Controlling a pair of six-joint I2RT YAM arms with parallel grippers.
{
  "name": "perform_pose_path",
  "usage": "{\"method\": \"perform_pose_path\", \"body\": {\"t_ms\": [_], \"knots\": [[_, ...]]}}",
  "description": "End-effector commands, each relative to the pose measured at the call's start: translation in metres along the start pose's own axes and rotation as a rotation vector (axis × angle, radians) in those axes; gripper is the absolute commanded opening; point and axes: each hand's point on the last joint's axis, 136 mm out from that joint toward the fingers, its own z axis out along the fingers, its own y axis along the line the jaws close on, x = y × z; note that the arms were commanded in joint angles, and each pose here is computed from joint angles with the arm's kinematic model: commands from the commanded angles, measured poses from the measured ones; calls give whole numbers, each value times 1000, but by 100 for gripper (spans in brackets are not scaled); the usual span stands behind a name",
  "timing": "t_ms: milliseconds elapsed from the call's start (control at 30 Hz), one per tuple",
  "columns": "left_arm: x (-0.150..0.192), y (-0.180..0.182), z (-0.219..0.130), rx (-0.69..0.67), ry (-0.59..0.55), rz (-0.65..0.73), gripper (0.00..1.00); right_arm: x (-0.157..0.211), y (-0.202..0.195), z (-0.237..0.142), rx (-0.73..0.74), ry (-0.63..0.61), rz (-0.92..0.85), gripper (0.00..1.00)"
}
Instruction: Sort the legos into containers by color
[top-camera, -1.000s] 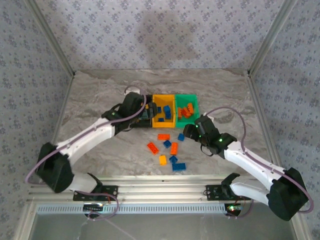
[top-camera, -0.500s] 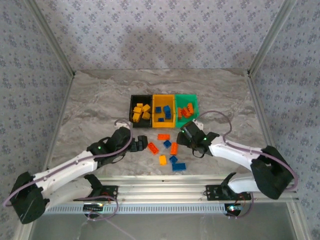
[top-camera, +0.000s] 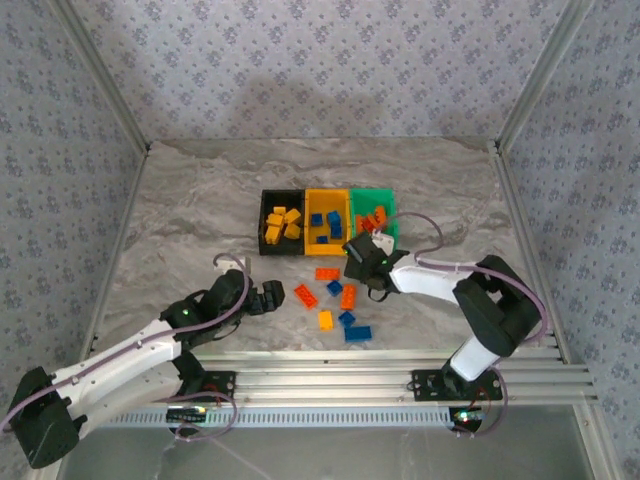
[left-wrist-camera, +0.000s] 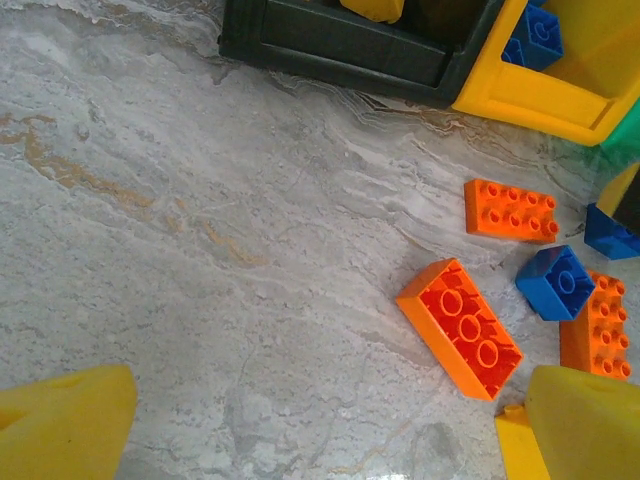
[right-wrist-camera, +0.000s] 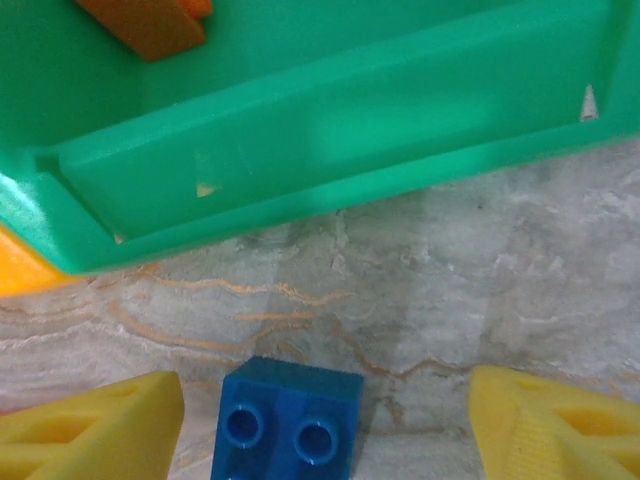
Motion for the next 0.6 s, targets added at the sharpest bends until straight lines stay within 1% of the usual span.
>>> {"method": "perform_pose_path", "body": {"t_ms": [0,267,367,500,567], "knots": [[-4,1,-3,-3,-27,-5,100,2,-11,3,62,12,19,71],[-4,6,-3,-12,-39,-14,100,11,-27,0,72,35,17,41],[-5,5,-4,-12,-40,-8,100,9,-24,-10,32,30,-9,34],[-6,5,-5,-19,-42,2,100,-2,-11,-40,-76,-6,-61,31],[-6,7,-5,-24,-43,5,100,-11,4,-59,-167,-29,-102,31]]}}
